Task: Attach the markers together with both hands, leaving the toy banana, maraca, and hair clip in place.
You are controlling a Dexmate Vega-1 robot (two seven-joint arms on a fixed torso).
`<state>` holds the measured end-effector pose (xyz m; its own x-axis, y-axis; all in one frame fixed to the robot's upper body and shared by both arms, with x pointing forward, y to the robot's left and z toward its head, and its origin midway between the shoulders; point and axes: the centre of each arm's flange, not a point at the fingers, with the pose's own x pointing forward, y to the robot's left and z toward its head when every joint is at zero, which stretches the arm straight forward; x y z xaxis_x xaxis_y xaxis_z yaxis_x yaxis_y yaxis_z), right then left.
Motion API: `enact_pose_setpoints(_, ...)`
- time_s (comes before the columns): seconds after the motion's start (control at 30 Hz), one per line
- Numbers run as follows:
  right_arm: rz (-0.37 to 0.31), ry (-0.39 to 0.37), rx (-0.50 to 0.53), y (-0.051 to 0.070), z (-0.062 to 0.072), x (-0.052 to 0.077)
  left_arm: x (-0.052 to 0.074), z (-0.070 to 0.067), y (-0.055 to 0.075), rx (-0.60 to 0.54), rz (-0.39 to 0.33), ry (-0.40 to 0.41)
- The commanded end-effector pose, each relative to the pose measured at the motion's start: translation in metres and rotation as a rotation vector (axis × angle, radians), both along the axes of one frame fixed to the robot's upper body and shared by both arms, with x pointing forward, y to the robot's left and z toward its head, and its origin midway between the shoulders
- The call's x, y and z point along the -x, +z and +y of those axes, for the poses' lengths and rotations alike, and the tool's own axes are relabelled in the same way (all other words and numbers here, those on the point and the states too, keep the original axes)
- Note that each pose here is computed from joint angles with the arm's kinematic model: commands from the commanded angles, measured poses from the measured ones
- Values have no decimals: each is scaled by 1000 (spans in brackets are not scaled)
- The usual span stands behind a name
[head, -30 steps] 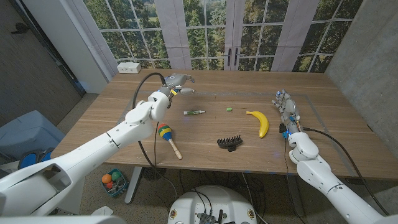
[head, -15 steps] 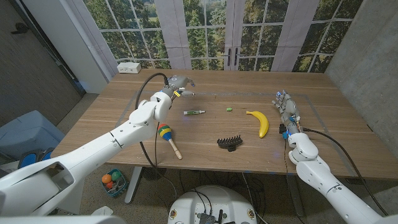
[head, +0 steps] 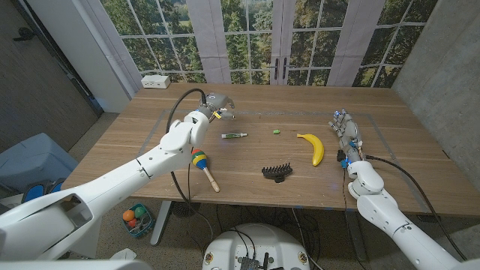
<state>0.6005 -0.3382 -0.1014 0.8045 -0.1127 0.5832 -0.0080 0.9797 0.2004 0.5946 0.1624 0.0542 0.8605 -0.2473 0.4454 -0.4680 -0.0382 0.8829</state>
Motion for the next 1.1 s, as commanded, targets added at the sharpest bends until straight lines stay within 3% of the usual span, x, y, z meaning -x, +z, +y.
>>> enact_pose_setpoints(0.03, 0, 2, -8, -4, -1, 1, -1, -4, -4, -28, 41, 30)
enact_pose_setpoints(0.37, -1, 1, -15, -8, -2, 3, 0, -7, -7, -50, 54, 43)
enact_pose_setpoints(0.57, -1, -1, -23, -11, -3, 5, -1, -9, -7, -86, 74, 7)
enact_pose_setpoints(1.1, -3, -3, -35, -17, -6, 10, -3, -14, -21, -118, 79, 40)
